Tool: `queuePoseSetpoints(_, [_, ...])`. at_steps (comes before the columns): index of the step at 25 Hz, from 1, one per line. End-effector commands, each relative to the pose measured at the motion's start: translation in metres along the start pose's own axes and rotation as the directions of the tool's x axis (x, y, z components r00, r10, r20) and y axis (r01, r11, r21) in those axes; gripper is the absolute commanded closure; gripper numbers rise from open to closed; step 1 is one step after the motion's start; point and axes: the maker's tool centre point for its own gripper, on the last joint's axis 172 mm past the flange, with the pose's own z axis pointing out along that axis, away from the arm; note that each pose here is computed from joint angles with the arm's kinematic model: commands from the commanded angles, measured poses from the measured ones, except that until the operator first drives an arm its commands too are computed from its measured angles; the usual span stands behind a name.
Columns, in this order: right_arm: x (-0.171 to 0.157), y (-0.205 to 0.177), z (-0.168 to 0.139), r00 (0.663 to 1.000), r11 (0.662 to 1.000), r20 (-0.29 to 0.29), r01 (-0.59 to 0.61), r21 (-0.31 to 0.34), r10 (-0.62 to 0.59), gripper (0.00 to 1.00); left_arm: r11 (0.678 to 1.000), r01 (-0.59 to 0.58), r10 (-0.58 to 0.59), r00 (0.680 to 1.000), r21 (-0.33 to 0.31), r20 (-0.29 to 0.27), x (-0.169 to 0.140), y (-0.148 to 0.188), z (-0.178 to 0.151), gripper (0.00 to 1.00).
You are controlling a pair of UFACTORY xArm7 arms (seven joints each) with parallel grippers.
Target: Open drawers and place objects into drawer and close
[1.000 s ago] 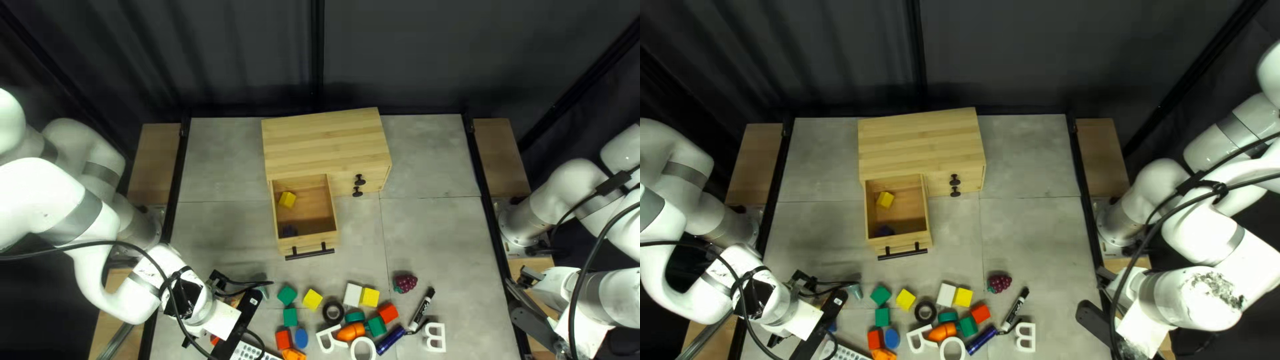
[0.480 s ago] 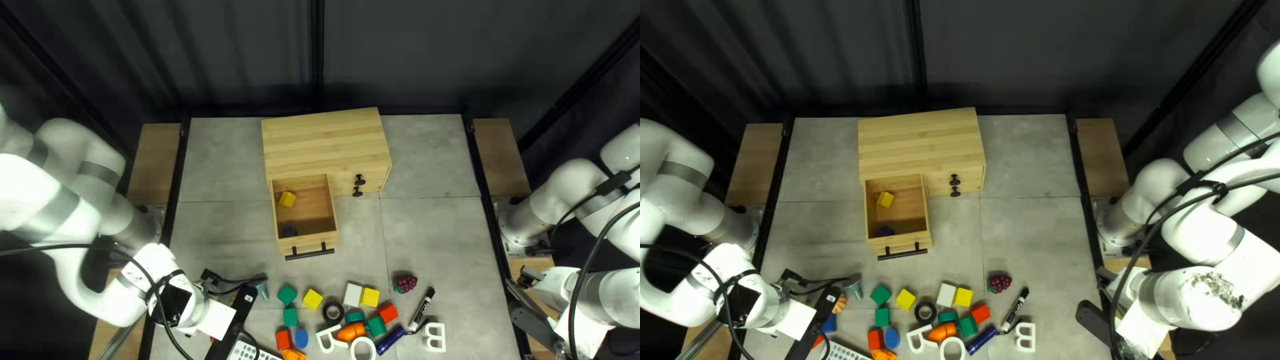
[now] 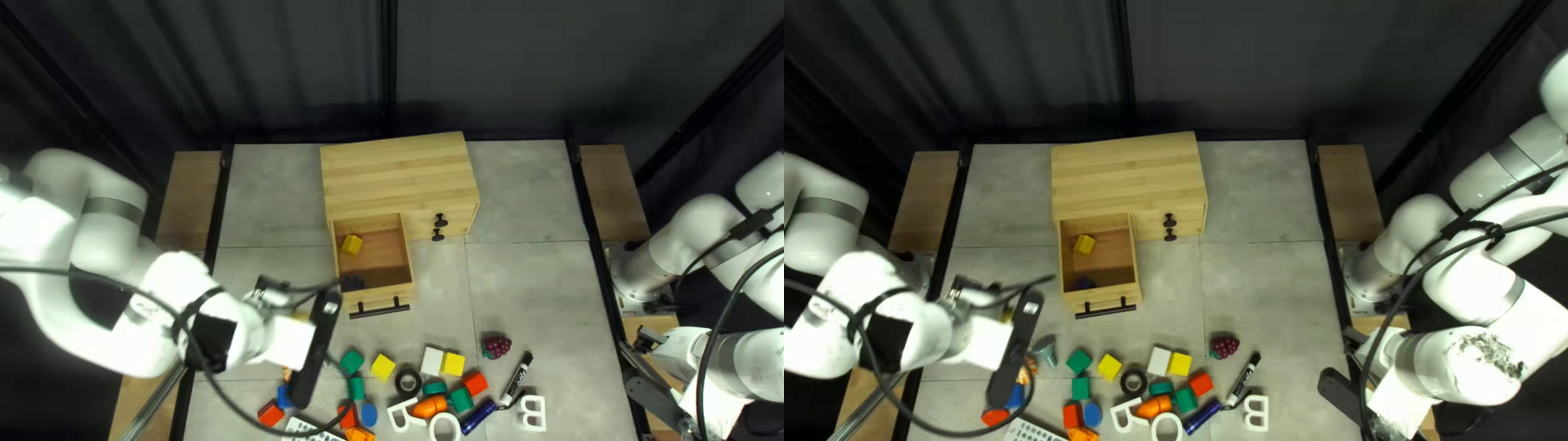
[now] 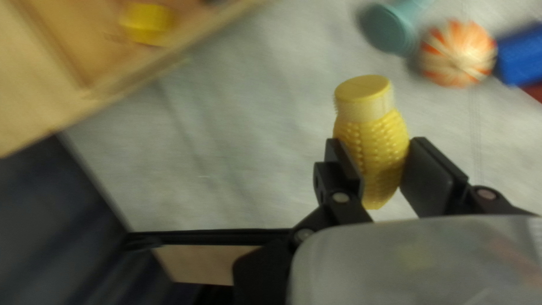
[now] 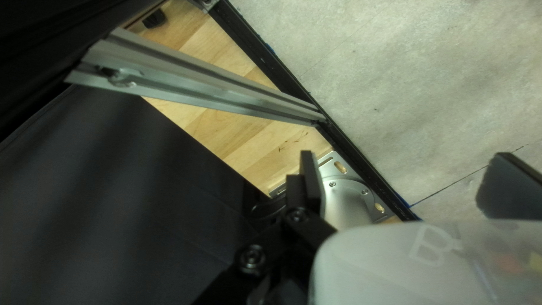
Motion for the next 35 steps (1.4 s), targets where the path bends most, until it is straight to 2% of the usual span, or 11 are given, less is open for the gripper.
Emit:
queuePoseSetpoints(1, [0.000, 0.000, 0.000, 1.000, 1.000, 0.000, 0.000, 0.000, 0.000, 0.00, 0.999, 0.039, -0.039, 0.999, 0.037, -0.023, 0.033, -0.052, 0.021, 1.00])
queuePoseSetpoints(4, [0.000, 0.000, 0.000, 1.000, 1.000, 0.000, 0.000, 0.000, 0.000, 0.00, 0.998, 0.056, -0.054, 0.998, 0.039, -0.033, 0.052, -0.062, 0.040, 1.00])
queuePoseSetpoints(5, [0.000, 0.000, 0.000, 1.000, 1.000, 0.000, 0.000, 0.000, 0.000, 0.00, 0.998, 0.063, -0.062, 0.998, 0.028, -0.034, 0.058, -0.061, 0.050, 0.94])
queuePoseSetpoints(6, [0.000, 0.000, 0.000, 1.000, 1.000, 0.000, 0.000, 0.000, 0.000, 0.00, 0.998, 0.064, -0.063, 0.997, 0.026, -0.034, 0.059, -0.061, 0.052, 0.00])
queuePoseSetpoints(9, [0.000, 0.000, 0.000, 1.000, 1.000, 0.000, 0.000, 0.000, 0.000, 0.00, 0.996, 0.094, -0.095, 0.995, -0.009, -0.031, 0.050, -0.050, 0.060, 0.00])
queuePoseSetpoints(14, [0.000, 0.000, 0.000, 1.000, 1.000, 0.000, 0.000, 0.000, 0.000, 0.00, 0.992, 0.106, -0.109, 0.994, -0.066, -0.033, 0.028, -0.014, 0.034, 0.00])
queuePoseSetpoints(22, [0.000, 0.000, 0.000, 1.000, 1.000, 0.000, 0.000, 0.000, 0.000, 0.00, 0.963, -0.077, 0.094, 0.994, -0.259, 0.053, 0.006, 0.134, -0.013, 0.00])
queuePoseSetpoints(25, [0.000, 0.000, 0.000, 1.000, 1.000, 0.000, 0.000, 0.000, 0.000, 0.00, 0.932, -0.019, 0.058, 0.994, -0.362, 0.096, 0.001, 0.182, -0.003, 0.00])
queuePoseSetpoints(29, [0.000, 0.000, 0.000, 1.000, 1.000, 0.000, 0.000, 0.000, 0.000, 0.00, 0.899, 0.123, -0.055, 0.984, -0.420, 0.170, -0.005, 0.207, 0.014, 0.00])
queuePoseSetpoints(32, [0.000, 0.000, 0.000, 1.000, 1.000, 0.000, 0.000, 0.000, 0.000, 0.00, 0.823, 0.387, -0.282, 0.914, -0.417, 0.292, -0.004, 0.215, 0.030, 0.00])
queuePoseSetpoints(35, [0.000, 0.000, 0.000, 1.000, 1.000, 0.000, 0.000, 0.000, 0.000, 0.00, 0.752, 0.534, -0.417, 0.839, -0.386, 0.348, 0.000, 0.227, 0.041, 0.00])
